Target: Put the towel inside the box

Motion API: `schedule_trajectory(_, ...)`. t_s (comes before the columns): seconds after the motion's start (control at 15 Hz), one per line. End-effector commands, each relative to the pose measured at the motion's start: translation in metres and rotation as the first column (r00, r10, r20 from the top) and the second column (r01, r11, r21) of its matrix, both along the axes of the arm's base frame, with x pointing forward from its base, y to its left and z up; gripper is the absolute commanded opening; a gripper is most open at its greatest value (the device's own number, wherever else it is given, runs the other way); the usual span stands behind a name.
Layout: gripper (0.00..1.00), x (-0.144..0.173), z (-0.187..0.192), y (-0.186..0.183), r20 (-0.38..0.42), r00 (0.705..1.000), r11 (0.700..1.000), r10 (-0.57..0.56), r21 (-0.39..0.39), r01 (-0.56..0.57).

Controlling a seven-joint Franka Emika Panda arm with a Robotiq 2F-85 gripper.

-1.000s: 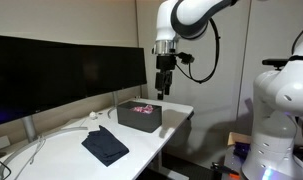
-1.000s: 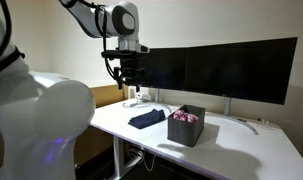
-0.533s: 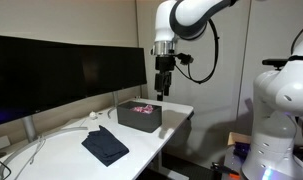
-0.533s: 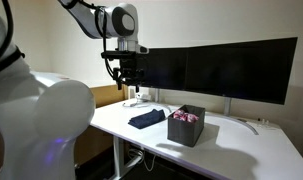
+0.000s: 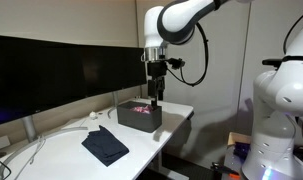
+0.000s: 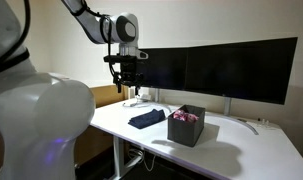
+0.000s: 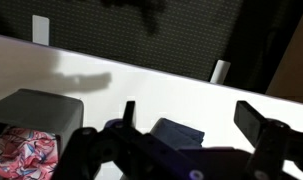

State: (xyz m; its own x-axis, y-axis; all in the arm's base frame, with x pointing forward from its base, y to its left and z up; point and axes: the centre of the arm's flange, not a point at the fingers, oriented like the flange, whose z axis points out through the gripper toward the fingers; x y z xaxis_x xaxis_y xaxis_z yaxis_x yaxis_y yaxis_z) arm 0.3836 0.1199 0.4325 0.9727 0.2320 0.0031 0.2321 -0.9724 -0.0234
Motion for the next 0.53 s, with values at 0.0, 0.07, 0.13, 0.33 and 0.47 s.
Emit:
schedule_trajectory(0.0, 1.00, 0.020, -0.006, 0.009, -0.009, 1.000, 1.000, 0.004, -0.015, -0.004)
schedule_trajectory(0.07, 1.00, 0.024, -0.006, 0.011, -0.007, 1.000, 1.000, 0.002, -0.017, -0.002)
schedule_trajectory(0.13, 1.00, 0.027, -0.007, 0.012, -0.006, 1.000, 1.000, 0.001, -0.018, -0.001)
schedule_trajectory(0.33, 1.00, 0.038, -0.008, 0.016, 0.006, 1.000, 1.000, -0.002, -0.014, 0.002)
schedule_trajectory(0.47, 1.00, 0.048, -0.007, 0.019, 0.024, 1.000, 1.000, -0.006, -0.008, 0.006)
